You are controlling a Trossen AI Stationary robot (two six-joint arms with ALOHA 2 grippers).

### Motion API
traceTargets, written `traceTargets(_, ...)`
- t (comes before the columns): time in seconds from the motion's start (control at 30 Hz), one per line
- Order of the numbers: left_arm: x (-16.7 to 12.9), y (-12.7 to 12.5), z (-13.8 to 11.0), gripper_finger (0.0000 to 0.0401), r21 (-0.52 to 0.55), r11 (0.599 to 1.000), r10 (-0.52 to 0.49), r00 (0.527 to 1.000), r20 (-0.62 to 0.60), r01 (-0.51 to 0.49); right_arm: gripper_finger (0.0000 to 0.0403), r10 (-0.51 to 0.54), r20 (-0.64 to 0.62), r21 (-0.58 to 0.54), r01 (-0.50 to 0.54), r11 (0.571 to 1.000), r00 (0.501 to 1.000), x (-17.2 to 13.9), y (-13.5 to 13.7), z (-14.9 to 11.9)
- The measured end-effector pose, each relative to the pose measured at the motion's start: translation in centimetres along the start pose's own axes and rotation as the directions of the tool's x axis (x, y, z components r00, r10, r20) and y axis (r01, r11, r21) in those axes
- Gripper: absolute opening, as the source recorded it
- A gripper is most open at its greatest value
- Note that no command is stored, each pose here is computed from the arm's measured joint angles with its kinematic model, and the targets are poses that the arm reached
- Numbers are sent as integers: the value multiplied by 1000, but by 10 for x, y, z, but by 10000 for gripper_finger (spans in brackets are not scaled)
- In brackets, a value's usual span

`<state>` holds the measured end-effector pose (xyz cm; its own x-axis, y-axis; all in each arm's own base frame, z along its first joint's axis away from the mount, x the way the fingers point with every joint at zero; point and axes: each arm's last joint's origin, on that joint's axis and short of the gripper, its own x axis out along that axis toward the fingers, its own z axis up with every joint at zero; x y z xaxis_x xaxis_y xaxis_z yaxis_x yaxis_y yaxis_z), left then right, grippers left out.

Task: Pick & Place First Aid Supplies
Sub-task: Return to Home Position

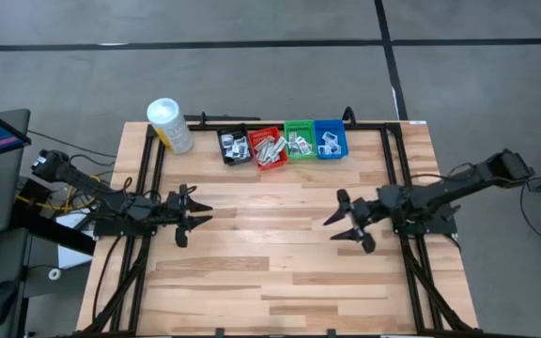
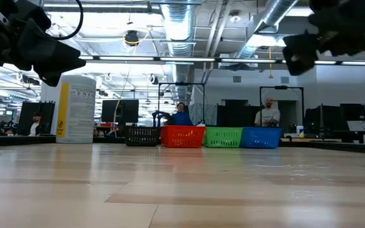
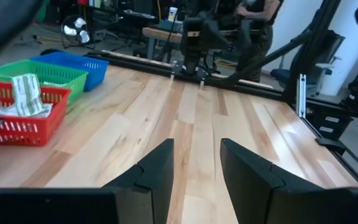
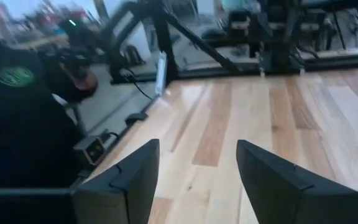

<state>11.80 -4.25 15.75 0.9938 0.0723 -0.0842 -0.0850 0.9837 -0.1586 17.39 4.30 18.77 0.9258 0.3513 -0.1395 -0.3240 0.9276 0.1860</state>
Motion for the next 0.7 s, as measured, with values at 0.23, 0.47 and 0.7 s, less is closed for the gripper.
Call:
traceTargets(0.23, 1, 2, 4, 131, 21, 1000, 13, 999, 35, -14, 209, 32, 130, 6, -33, 999, 991, -34, -8, -28)
traceTargets(0.47, 6, 11, 11, 131, 22, 999, 38, 996, 83, -40, 209, 17, 110, 9, -18, 1000, 994, -43, -12, -29)
traceTargets(0.7, 9, 23, 15, 131, 5, 991, 132, 984, 119, -133, 209, -13, 61, 8, 12, 1000, 998, -50, -18, -33)
